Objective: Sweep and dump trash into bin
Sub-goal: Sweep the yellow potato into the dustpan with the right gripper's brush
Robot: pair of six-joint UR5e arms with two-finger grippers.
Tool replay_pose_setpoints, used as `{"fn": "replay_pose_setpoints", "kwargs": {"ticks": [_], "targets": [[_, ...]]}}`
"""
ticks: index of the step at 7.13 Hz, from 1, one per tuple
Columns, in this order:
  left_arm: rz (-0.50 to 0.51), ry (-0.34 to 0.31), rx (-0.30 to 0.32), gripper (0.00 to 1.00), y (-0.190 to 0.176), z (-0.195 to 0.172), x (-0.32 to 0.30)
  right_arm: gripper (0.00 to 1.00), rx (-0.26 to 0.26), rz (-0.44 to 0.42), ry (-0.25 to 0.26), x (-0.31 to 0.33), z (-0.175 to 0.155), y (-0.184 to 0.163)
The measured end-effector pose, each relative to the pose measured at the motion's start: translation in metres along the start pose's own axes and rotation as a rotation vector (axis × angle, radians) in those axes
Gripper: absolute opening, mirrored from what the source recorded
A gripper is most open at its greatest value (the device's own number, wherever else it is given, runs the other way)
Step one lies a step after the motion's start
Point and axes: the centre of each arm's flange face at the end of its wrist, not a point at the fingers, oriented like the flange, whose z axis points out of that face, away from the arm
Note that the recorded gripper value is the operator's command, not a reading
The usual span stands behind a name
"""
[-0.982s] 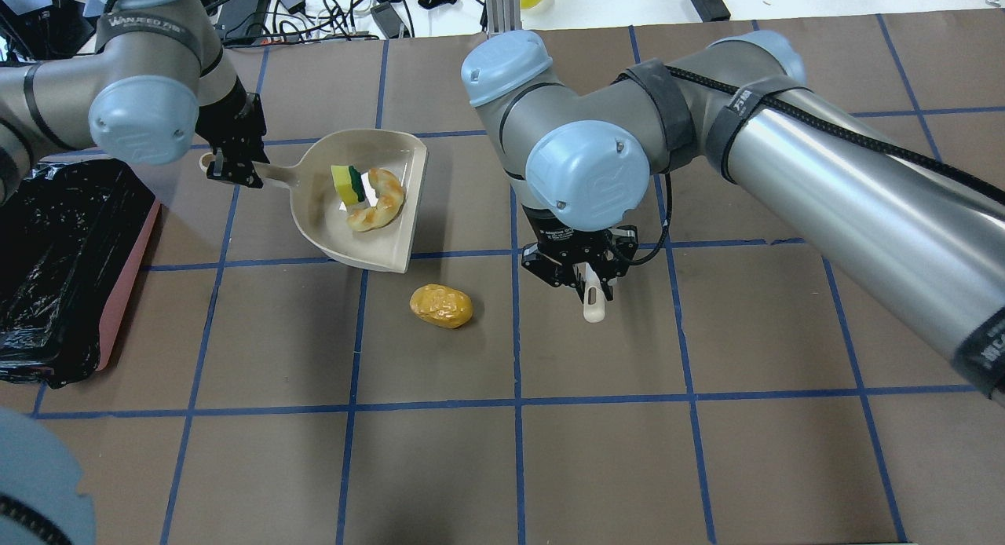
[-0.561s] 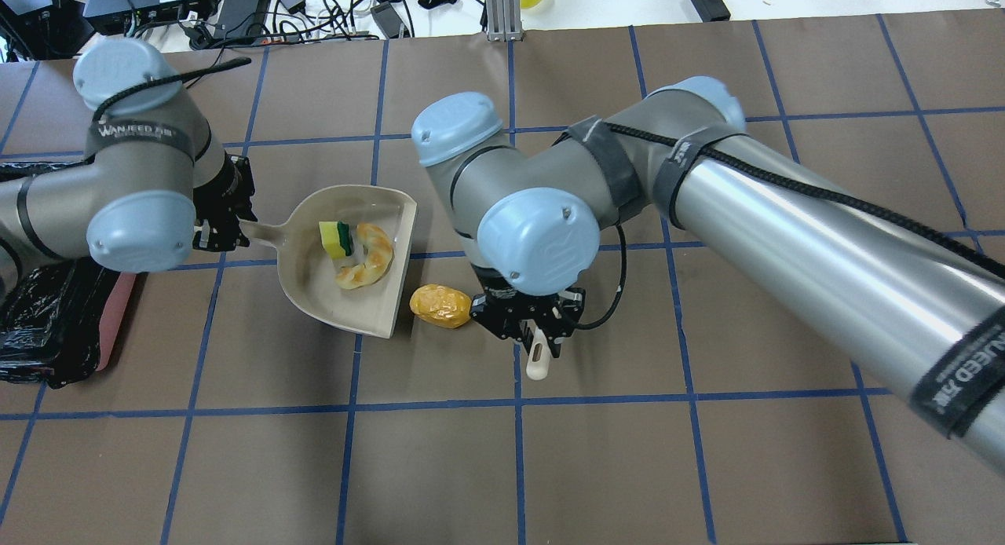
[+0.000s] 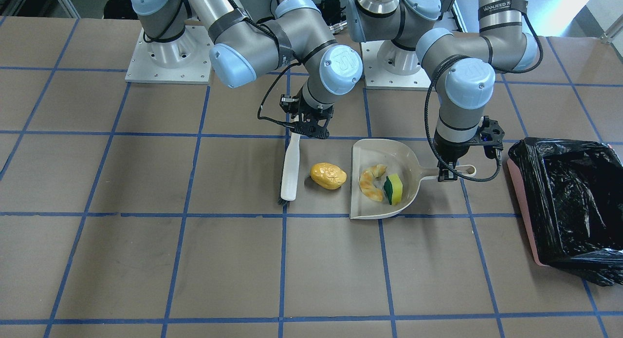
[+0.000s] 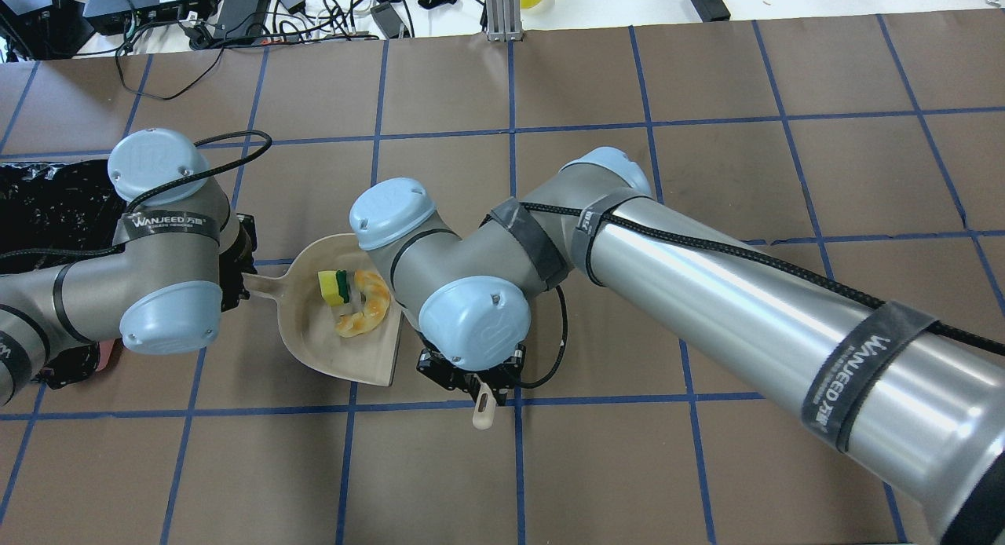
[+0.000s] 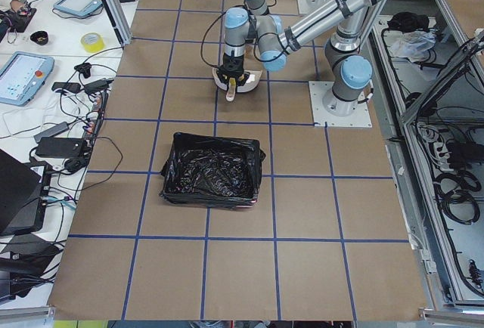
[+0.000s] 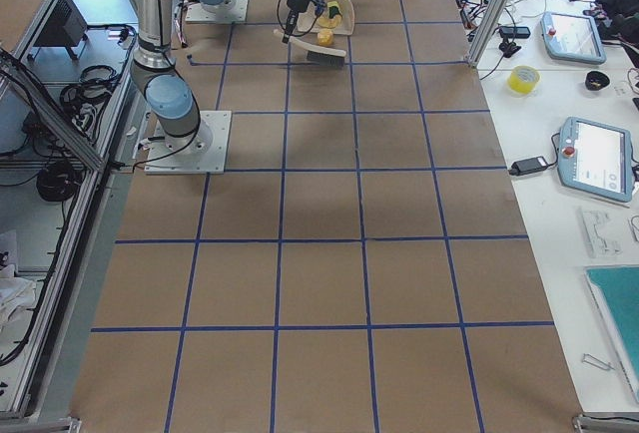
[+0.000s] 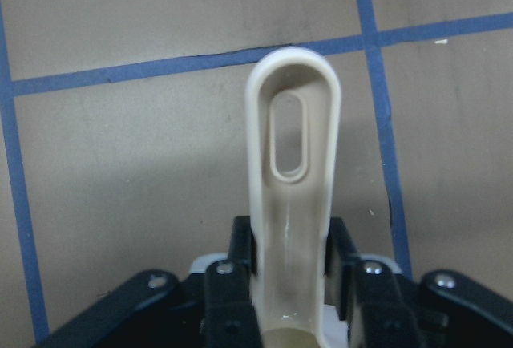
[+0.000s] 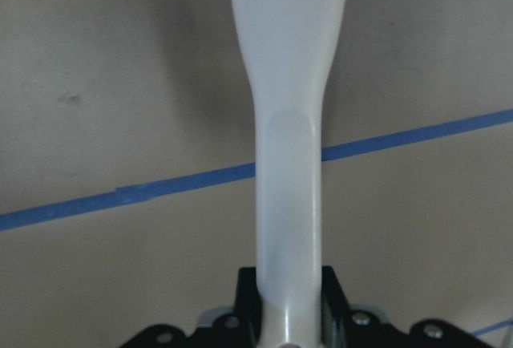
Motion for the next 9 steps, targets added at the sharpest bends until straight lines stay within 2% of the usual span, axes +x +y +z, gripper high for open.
{"fn": "replay_pose_setpoints", "kwargs": {"ticks": [2,5,7,8,9], "targets": [[-0.005,-0.011,0.005,0.00,0.002,0.005,-0.002,0.00,0.006,0.018,-0.085,-0.025,0.008,-0.001],[-0.013,-0.011,0.005,0.00,0.002,0.006,-0.001,0.00,-0.020,0.023,-0.285,-0.062,-0.004,-0.014],[-0.021,-0.011,0.004,0.00,0.002,0.006,0.001,0.00,-0.033,0.012,-0.382,-0.084,-0.015,-0.025],[-0.022,-0.010,0.003,0.00,0.002,0.006,0.001,0.00,-0.031,0.006,-0.411,-0.091,-0.021,-0.029],[-0.022,-0.010,0.003,0.00,0.002,0.006,0.001,0.00,-0.025,0.004,-0.412,-0.093,-0.024,-0.031]]}}
